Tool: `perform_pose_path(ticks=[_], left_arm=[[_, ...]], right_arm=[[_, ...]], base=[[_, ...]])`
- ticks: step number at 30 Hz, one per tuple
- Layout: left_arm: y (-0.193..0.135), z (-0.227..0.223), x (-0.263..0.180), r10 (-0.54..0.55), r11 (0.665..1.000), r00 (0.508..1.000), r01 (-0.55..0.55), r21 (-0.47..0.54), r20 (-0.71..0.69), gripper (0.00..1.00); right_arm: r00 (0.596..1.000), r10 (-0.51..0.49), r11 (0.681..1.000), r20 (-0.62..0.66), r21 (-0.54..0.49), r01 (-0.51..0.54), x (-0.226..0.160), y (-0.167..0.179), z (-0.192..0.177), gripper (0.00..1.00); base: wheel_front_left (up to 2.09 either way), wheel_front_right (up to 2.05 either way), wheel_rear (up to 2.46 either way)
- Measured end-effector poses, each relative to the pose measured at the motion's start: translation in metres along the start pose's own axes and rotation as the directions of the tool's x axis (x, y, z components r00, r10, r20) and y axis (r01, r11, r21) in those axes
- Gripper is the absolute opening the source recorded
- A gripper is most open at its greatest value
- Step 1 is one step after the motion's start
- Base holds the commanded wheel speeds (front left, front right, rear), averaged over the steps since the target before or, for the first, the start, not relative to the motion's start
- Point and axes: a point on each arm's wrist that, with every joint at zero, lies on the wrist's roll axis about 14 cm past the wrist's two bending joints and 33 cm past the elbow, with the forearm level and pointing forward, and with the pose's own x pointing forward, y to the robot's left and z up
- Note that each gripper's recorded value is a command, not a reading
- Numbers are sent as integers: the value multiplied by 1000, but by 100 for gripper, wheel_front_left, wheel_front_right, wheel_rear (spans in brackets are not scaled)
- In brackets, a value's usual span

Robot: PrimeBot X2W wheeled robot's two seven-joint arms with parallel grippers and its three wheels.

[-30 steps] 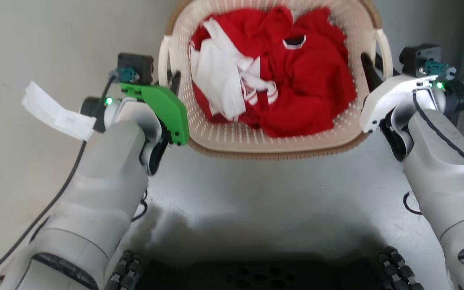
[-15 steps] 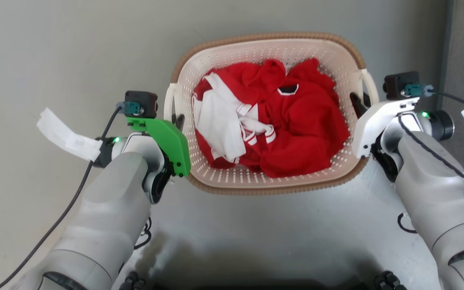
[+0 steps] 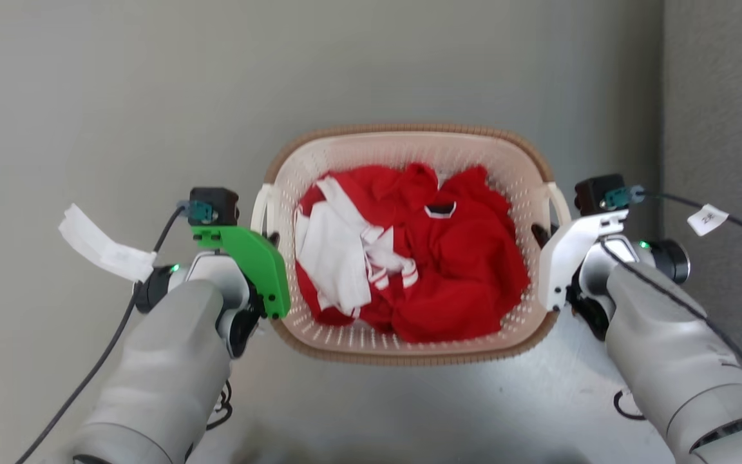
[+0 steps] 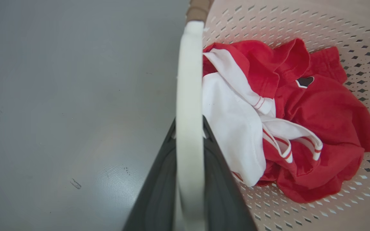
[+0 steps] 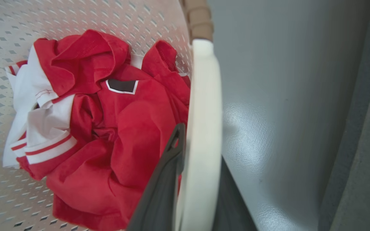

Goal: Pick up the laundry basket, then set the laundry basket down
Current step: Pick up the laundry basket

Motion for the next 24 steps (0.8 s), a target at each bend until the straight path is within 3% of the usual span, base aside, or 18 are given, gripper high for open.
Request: perform_pose_path(ticks=[24], left_arm=[[-29, 7, -65, -11, 1000, 1000, 11, 27, -6, 0]], right_arm=[[999, -32, 998, 28, 62, 31, -78, 15, 10, 0]], base=[[0, 0, 0]])
